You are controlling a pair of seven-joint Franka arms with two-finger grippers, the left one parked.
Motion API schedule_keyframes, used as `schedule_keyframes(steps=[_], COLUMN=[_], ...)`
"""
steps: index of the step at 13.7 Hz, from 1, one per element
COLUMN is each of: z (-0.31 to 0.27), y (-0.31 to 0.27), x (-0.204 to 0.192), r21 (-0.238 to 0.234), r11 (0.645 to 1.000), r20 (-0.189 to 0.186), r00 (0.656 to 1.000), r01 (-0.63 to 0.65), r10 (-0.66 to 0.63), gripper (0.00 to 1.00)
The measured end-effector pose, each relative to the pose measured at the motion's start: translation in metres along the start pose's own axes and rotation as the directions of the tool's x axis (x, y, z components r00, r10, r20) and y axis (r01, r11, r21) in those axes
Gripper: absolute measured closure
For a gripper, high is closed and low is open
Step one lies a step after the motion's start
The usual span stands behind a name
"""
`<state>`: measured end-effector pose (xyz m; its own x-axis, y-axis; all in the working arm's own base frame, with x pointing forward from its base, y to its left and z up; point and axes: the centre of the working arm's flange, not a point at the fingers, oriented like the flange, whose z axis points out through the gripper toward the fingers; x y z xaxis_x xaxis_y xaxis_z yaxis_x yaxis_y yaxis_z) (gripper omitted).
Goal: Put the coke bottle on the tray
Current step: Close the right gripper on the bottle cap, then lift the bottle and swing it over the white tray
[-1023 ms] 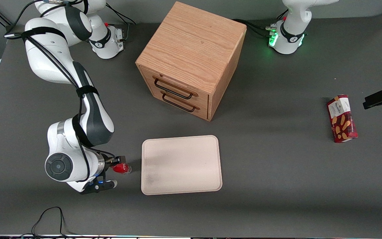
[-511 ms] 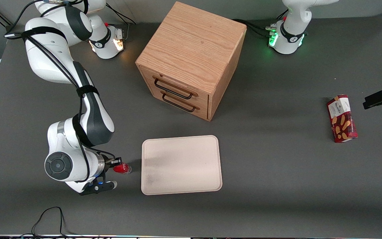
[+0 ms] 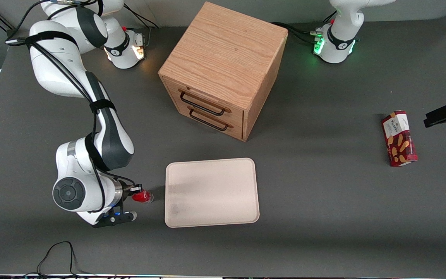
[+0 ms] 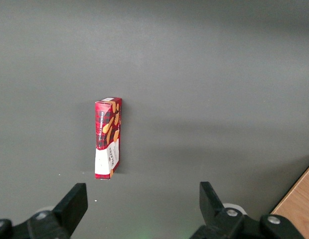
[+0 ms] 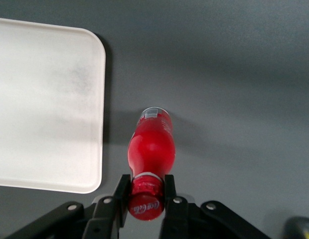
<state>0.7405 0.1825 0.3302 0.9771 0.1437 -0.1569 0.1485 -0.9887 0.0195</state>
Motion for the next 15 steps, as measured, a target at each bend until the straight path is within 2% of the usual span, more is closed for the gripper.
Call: schedule_keyframes(steps=[3, 6, 8, 15], z=[0.000, -0.004, -0.028, -0.154], y=[-0.002, -0.005, -0.004, 0.002], x=[-0.002, -0.013, -0.024, -0.089], r21=[-0.002, -0.012, -0.017, -0.034], r11=[1.000, 1.000, 1.000, 0.999], r20=[0.016, 0.085, 0.106, 0.110], r00=[1.000, 0.996, 0.994, 0.994], r01=[-0.017, -0.016, -0.015, -0.020], r10=[0.017, 0.017, 0.017, 0.023], gripper=[0.69, 0.69, 0.69, 0.69])
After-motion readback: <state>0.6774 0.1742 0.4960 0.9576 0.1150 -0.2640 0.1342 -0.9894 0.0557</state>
